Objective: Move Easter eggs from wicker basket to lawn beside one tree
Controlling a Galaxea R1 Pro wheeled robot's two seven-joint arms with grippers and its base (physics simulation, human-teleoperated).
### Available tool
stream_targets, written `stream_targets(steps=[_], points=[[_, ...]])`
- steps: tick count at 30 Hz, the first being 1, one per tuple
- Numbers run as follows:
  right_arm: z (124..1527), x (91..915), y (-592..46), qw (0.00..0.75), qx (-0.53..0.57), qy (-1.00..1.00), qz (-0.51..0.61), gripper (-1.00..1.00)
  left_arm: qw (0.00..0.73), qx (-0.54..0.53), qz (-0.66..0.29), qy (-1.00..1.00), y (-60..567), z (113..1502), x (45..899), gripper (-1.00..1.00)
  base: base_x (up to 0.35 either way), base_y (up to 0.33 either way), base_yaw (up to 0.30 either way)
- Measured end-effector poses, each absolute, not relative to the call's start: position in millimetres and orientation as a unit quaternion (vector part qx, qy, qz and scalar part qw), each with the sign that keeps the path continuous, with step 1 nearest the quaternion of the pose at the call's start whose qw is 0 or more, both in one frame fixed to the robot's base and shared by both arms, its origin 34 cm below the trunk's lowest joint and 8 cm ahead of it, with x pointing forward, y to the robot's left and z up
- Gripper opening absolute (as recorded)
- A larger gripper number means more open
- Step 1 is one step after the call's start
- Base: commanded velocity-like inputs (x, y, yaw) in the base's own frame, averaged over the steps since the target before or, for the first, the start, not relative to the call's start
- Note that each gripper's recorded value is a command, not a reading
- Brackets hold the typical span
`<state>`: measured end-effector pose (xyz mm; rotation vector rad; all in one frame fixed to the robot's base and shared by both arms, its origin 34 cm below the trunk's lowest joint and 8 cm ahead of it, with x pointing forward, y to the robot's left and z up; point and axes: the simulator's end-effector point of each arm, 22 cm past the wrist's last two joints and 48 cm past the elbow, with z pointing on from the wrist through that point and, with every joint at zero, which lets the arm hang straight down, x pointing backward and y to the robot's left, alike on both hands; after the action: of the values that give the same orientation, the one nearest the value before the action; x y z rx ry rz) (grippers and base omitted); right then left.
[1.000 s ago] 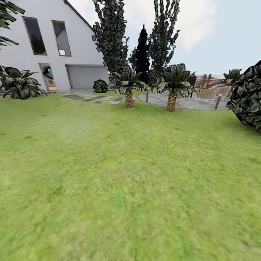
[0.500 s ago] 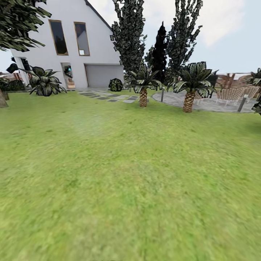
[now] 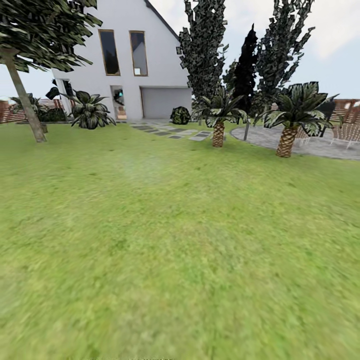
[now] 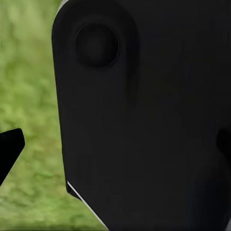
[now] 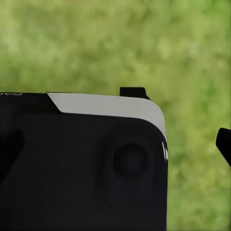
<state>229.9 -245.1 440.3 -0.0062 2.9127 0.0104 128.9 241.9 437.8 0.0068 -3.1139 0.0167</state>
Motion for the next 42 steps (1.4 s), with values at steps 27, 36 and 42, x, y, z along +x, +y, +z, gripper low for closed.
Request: stream_targets(steps=[27, 36, 42], points=[[438.6, 222.4, -249.8, 0.103, -0.004, 0.995, 0.004, 1.0, 0.021, 0.002, 0.005, -1.0, 241.8, 437.9, 123.2, 1.0, 0.0, 0.0, 0.222], [438.6, 223.3, -251.3, 0.104, -0.004, 0.995, 0.002, 1.0, 0.021, 0.002, 0.005, -1.0, 241.9, 437.9, 123.3, 1.0, 0.0, 0.0, 0.068], [438.7, 223.5, -248.7, 0.104, -0.005, 0.995, 0.003, 1.0, 0.021, 0.002, 0.005, -1.0, 241.9, 437.9, 123.3, 1.0, 0.0, 0.0, 0.285]])
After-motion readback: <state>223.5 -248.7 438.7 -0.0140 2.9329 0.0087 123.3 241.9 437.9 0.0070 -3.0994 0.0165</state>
